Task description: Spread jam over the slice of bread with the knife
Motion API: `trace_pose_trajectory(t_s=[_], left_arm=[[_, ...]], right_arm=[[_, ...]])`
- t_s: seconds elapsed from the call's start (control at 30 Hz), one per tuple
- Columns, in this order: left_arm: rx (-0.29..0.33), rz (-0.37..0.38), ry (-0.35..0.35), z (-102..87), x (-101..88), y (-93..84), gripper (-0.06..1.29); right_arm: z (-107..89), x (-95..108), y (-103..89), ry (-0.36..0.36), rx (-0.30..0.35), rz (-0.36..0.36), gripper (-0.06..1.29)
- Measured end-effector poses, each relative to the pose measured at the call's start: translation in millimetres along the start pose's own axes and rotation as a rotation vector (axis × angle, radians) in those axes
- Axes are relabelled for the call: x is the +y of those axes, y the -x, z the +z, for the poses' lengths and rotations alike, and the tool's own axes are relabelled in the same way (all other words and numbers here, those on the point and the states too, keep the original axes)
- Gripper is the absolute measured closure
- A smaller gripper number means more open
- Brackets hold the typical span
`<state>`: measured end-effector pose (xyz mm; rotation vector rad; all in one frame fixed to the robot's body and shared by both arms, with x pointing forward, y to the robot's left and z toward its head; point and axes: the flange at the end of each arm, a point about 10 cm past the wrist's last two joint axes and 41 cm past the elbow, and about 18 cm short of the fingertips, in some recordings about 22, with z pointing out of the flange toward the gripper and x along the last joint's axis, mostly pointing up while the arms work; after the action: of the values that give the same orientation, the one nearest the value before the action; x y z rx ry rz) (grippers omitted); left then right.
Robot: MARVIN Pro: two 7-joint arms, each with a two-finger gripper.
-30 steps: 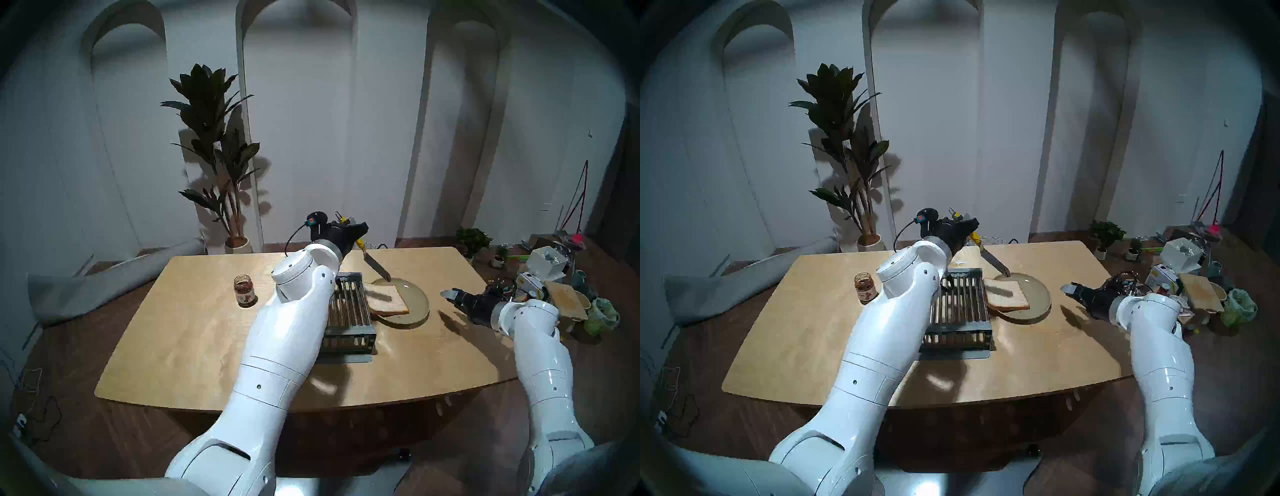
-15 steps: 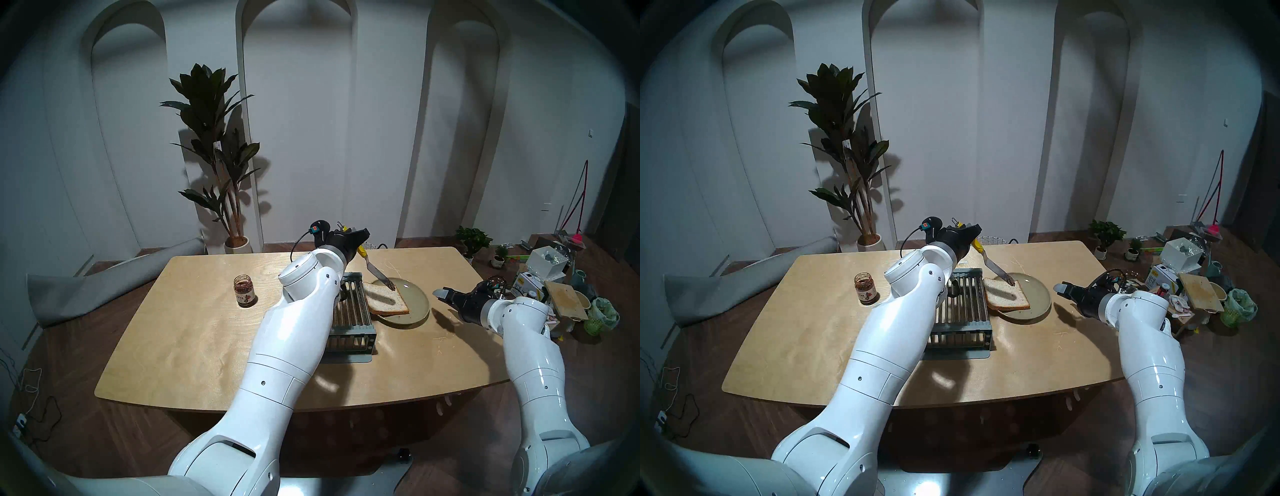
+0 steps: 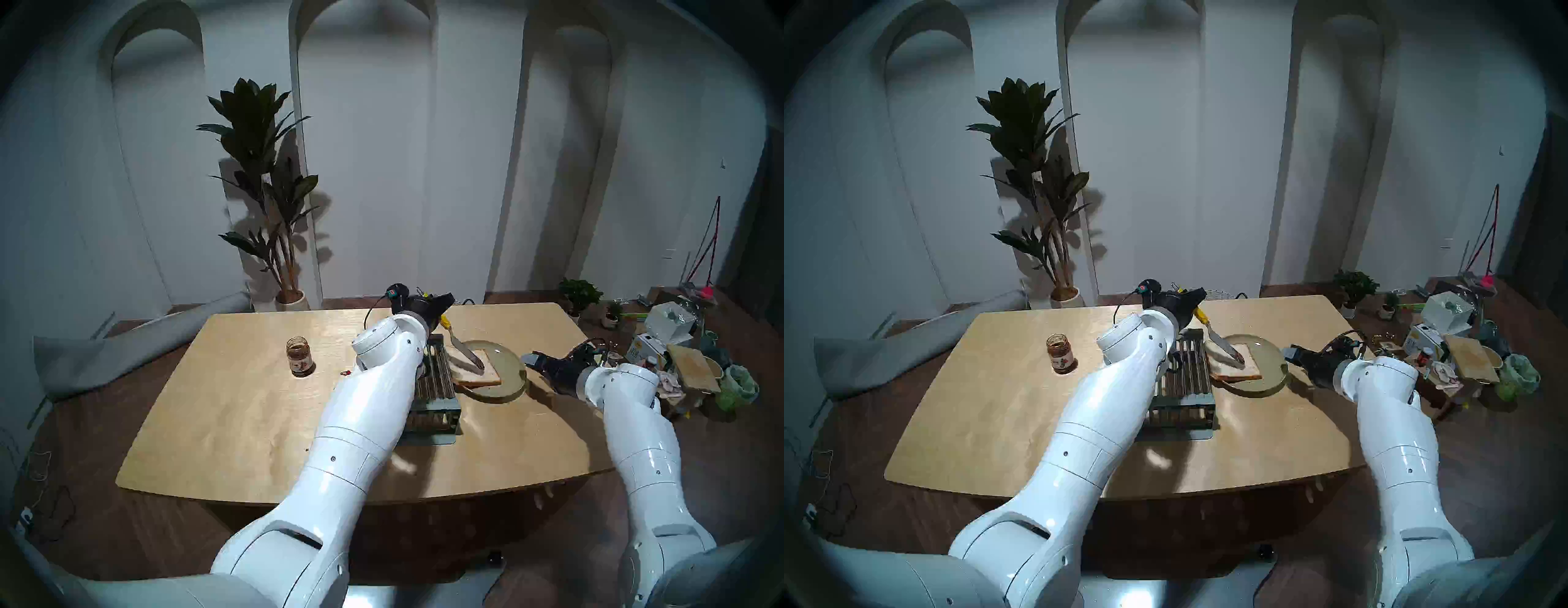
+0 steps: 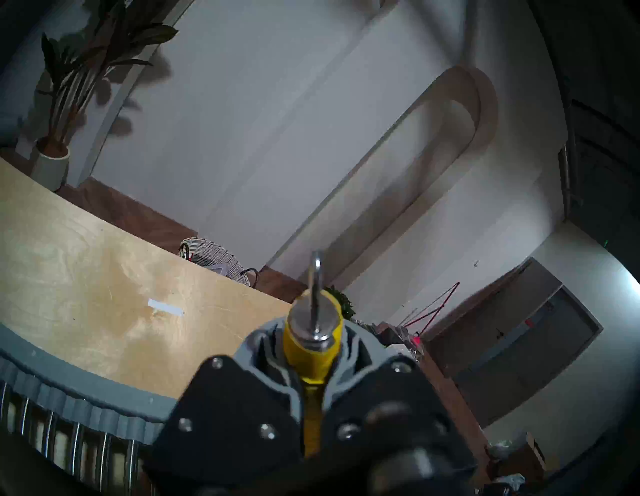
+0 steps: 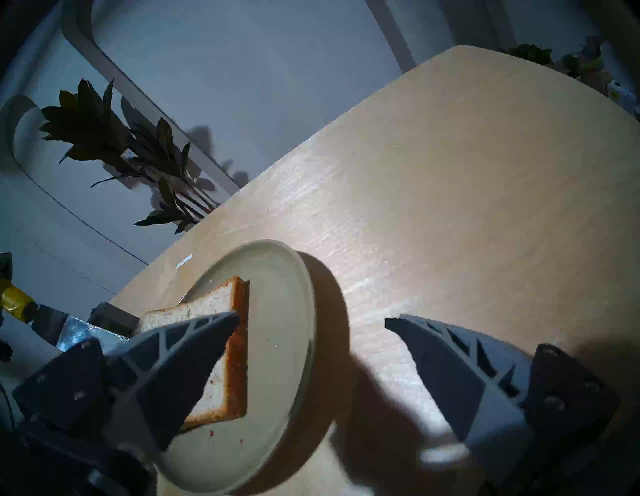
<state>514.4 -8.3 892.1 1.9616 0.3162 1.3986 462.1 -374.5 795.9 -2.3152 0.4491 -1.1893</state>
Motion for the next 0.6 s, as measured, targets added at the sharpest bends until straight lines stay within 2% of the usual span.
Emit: trace_pose_trajectory(t_s=[0.53, 0.6], left_arm=[[0.024, -0.022, 0.022, 13.3, 4.9, -7.8, 1.19], [0.025, -0.025, 0.019, 14.8, 3.0, -7.2, 1.19]], right_arm=[[4.6, 4.5, 8.8, 0.013, -0.009, 0.030, 0.00], [5.8, 4.6, 10.1, 0.017, -0.010, 0.029, 0.05]])
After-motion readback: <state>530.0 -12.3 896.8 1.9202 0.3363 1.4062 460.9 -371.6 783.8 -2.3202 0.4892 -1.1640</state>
